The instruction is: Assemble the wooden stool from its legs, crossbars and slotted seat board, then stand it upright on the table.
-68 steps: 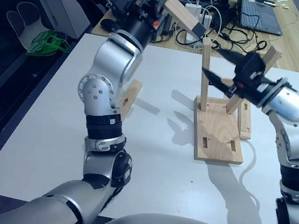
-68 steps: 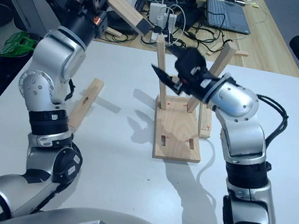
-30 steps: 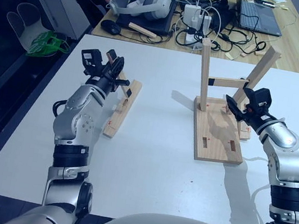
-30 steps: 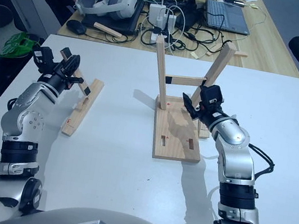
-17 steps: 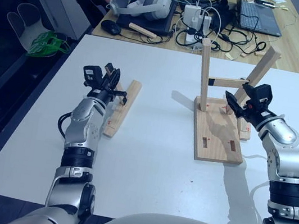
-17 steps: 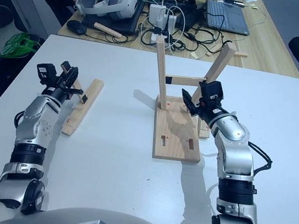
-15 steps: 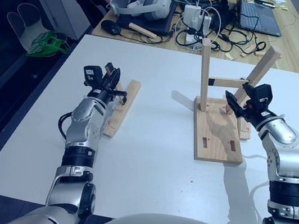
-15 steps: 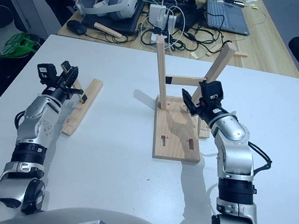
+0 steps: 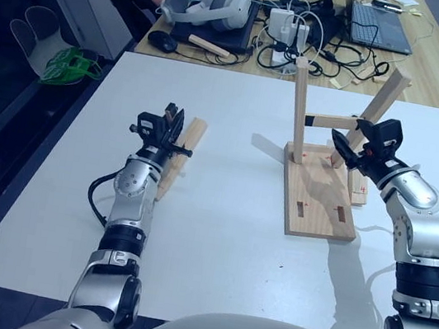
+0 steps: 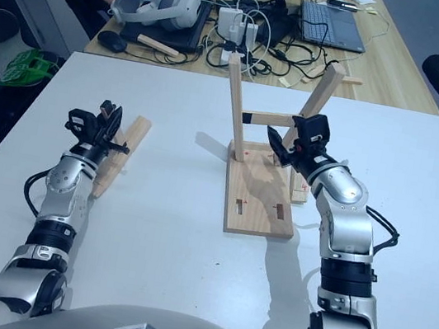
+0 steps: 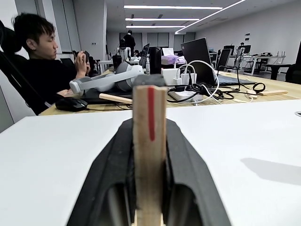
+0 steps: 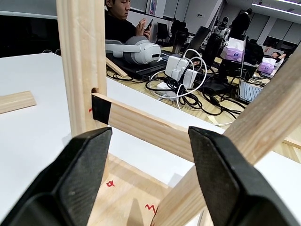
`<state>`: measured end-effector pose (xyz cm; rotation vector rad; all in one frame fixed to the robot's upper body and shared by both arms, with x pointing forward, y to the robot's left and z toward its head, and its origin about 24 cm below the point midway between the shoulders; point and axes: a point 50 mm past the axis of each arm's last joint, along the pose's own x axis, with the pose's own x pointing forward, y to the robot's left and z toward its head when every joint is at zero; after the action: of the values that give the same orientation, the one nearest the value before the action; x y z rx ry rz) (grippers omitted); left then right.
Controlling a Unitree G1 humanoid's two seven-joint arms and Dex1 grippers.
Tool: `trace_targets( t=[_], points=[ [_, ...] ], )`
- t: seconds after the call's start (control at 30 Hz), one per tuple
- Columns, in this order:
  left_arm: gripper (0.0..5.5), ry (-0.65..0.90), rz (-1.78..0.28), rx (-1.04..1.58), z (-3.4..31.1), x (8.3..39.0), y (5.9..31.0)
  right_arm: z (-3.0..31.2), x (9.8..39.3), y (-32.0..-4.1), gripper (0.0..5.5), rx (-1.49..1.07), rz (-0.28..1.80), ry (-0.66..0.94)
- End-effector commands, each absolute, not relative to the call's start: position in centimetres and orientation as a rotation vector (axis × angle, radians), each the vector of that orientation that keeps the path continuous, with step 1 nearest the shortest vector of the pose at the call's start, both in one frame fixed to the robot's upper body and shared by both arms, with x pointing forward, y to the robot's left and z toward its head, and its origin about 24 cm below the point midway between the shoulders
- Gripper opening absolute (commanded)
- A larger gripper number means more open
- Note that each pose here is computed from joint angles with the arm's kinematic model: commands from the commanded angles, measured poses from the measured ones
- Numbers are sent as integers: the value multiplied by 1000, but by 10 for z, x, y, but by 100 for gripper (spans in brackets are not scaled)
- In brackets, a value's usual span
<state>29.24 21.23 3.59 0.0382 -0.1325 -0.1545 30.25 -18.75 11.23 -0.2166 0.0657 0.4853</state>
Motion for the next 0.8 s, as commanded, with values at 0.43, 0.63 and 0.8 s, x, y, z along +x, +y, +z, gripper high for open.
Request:
trace_targets(
  t=[0.43, 0.63, 0.8],
  points=[
    [181, -202, -129, -34, 95, 304, 211, 110, 304, -197, 300, -187, 451, 83],
    [249, -358, -148, -12, 202, 331, 201, 108, 300, -200, 300, -158, 415, 88],
    [249, -238, -181, -37, 218, 349, 197, 107, 300, -199, 300, -147, 416, 95]
  ],
)
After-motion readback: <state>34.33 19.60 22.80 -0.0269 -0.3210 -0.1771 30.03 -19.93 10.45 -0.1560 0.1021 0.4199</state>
